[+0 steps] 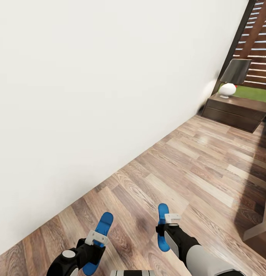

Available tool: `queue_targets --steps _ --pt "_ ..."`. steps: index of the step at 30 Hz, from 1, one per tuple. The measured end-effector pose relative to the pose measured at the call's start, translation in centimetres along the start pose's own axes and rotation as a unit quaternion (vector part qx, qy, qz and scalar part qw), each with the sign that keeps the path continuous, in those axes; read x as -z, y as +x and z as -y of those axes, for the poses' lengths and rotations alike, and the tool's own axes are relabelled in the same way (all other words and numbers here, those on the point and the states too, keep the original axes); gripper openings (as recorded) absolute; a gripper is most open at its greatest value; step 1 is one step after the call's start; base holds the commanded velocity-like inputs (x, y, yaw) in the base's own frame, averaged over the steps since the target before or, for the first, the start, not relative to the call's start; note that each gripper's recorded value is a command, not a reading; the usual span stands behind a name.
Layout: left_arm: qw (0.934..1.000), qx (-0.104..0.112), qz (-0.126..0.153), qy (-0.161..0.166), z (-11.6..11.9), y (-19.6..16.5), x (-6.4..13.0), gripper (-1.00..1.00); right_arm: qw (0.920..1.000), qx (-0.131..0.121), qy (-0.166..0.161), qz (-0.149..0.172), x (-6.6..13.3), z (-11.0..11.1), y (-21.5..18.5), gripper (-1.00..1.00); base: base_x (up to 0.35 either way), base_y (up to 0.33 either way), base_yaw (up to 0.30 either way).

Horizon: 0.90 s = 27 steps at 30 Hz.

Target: In the bedroom, move the book from the bed onto either nightstand, and place the two sandals side by side next to the bed.

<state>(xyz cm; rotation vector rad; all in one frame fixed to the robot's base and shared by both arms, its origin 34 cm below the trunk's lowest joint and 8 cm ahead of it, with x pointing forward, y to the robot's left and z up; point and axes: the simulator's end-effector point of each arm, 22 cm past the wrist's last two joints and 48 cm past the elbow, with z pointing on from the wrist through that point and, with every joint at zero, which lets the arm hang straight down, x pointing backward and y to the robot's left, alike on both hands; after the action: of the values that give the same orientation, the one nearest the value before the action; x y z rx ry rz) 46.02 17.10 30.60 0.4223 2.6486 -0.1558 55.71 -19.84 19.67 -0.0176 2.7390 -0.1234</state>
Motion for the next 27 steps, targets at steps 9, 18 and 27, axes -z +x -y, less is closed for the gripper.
queue_targets --steps 9,18,27 --pt "1.0 -0.002 0.002 -0.008 -0.5 0.0 0.4 -1.0 0.9998 0.0 0.0 0.017 1.3 -0.1 -1.6 -1.0 0.0 0.0 0.0" --pt "0.9995 -0.004 0.016 -0.028 -1.2 -0.9 1.2 -1.0 0.9995 -0.002 0.001 0.031 2.6 0.2 -2.9 -1.0 0.0 0.0 0.0" --pt "0.9978 0.002 -0.041 -0.053 -2.9 4.5 -0.6 -1.0 0.9988 -0.004 0.002 0.048 3.9 0.5 -4.4 -1.0 0.0 0.0 0.0"
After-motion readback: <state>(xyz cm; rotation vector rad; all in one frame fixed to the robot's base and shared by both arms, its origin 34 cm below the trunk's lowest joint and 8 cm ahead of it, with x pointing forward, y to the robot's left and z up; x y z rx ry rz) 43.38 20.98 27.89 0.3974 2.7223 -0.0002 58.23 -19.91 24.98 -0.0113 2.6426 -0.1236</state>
